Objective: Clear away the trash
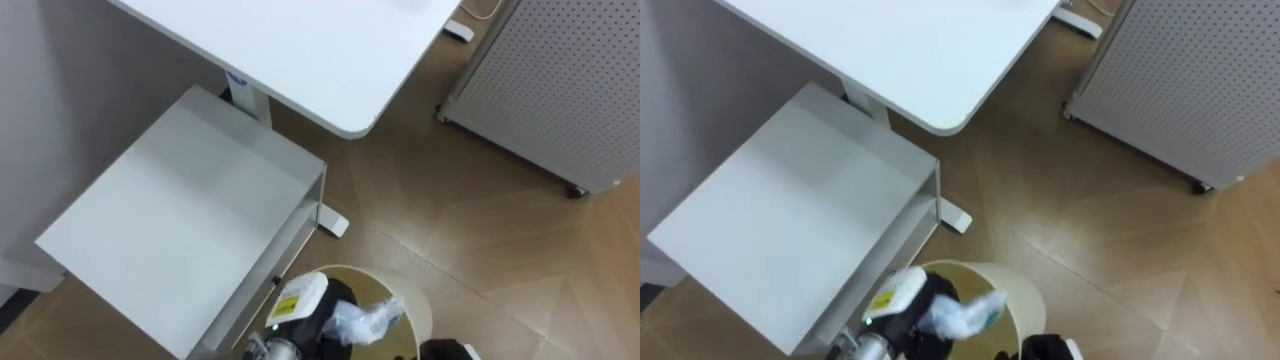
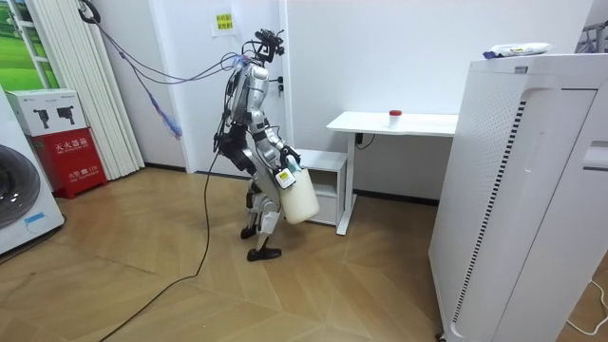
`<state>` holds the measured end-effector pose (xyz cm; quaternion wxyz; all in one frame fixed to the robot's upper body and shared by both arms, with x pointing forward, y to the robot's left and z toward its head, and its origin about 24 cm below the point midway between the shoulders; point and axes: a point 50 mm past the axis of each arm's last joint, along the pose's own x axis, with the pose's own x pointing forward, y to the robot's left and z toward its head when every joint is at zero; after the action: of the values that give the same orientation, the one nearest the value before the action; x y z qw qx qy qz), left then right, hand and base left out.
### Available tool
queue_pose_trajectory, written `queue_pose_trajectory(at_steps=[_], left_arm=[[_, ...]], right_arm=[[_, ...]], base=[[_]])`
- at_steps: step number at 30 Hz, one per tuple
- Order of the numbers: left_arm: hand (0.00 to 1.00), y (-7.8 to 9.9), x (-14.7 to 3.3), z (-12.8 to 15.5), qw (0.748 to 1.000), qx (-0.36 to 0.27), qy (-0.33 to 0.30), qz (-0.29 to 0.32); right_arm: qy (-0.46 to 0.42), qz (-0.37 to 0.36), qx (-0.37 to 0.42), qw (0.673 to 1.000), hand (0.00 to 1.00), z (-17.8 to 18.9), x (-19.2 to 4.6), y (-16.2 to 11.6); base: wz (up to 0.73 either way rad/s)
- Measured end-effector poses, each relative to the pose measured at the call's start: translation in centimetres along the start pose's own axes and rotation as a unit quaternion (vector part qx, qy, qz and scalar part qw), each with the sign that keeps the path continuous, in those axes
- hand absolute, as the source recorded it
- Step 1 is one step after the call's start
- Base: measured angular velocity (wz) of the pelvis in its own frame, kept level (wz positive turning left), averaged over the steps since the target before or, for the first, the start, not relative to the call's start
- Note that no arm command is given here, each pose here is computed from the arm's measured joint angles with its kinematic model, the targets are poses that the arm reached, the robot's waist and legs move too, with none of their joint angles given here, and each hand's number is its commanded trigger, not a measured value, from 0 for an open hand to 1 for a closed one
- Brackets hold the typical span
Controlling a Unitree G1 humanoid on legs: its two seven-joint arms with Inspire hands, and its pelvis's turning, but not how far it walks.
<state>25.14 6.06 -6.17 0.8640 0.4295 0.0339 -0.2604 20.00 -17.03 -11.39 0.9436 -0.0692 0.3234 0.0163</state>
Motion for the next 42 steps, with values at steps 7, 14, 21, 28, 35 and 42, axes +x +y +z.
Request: queue_pose_trajectory(at_steps=[7,14,21,28,35,42], left_arm=[[0.0,-1.6,-0.8,-0.4,0.998,0.022,0.001,-0.059],[0.0,-2.0,-0.9,-0.3,0.995,0.062,-0.012,-0.077],[0.0,-2.2,-0.9,-0.2,0.994,0.073,-0.017,-0.084],[0.0,-2.2,-1.0,-0.2,0.993,0.073,-0.016,-0.091],[0.0,-1.7,-1.1,-0.9,0.992,0.083,-0.009,-0.091],[0.0,-0.7,-1.7,-1.6,0.991,0.094,-0.019,-0.088]], right_arm=[[0.001,0.009,-0.009,1.0,1.0,-0.1,-0.1,0.2],[0.007,0.012,-0.012,1.0,1.0,-0.6,-0.1,0.1],[0.008,0.022,-0.013,1.0,1.0,-0.6,-0.2,0.2],[0.012,0.037,-0.023,0.999,1.0,-0.8,-0.3,0.5],[0.021,0.036,-0.023,0.999,1.0,-1.2,-0.3,0.2],[0.039,0.039,-0.021,0.998,1.0,-1.9,-0.5,-0.6]], base=[[0.0],[0.0],[0.0],[0.01],[0.0],[0.0]])
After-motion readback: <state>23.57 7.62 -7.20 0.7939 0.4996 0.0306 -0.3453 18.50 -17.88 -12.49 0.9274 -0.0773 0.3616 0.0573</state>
